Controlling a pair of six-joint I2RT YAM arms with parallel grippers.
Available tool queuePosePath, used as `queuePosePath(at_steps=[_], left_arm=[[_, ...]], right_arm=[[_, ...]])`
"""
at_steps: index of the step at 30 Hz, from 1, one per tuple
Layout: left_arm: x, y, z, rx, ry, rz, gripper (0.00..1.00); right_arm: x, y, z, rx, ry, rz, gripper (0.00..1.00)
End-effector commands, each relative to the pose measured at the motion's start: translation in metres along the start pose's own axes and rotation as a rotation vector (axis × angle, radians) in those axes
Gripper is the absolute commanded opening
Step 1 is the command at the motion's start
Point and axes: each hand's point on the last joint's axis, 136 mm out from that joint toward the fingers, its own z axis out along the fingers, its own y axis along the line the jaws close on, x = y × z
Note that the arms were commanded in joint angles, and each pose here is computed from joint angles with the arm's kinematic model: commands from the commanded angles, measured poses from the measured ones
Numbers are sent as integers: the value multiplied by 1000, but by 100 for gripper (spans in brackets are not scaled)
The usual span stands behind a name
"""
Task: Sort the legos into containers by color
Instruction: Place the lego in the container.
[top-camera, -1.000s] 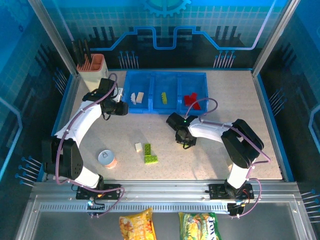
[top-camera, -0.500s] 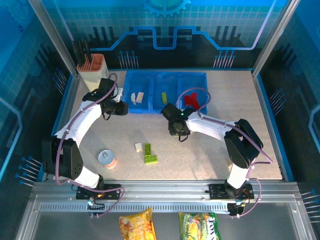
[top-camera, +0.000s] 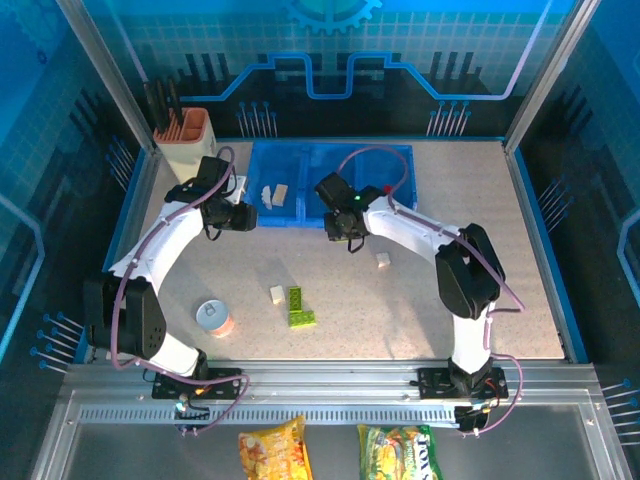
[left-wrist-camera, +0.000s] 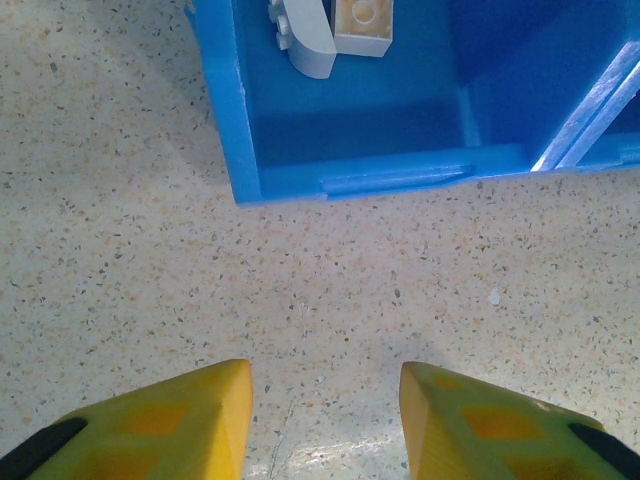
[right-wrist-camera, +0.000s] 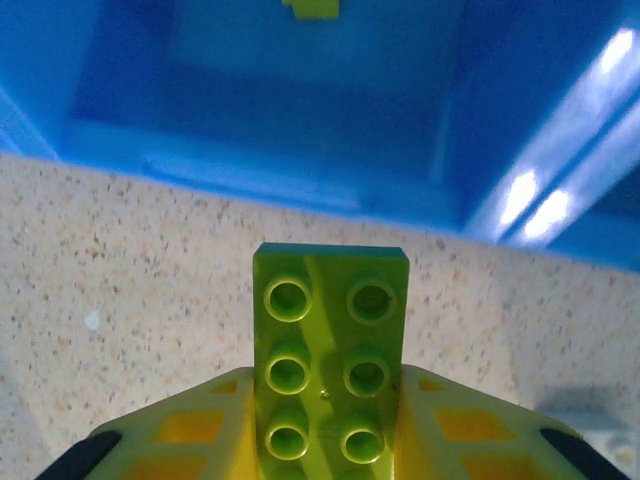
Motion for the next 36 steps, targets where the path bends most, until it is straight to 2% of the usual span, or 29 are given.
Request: queuePosePath(at_steps=[1, 13, 21, 29, 36], left_arm=[[0, -3, -7, 28, -20, 19, 44], [1, -3, -5, 29, -15, 16, 44], [1, -3, -4, 32, -14, 15, 43], [1, -4, -4, 39, -13, 12, 43], [1, -5, -3, 45, -13, 10, 43]], right_arm=[[-17, -3, 4, -3, 4, -38, 33], [-74, -20, 32, 34, -24, -62, 33], [-97, -20, 57, 79, -36, -103, 33], [-116, -31, 78, 236, -79, -167, 34], [-119, -32, 86, 270, -91, -185, 39]])
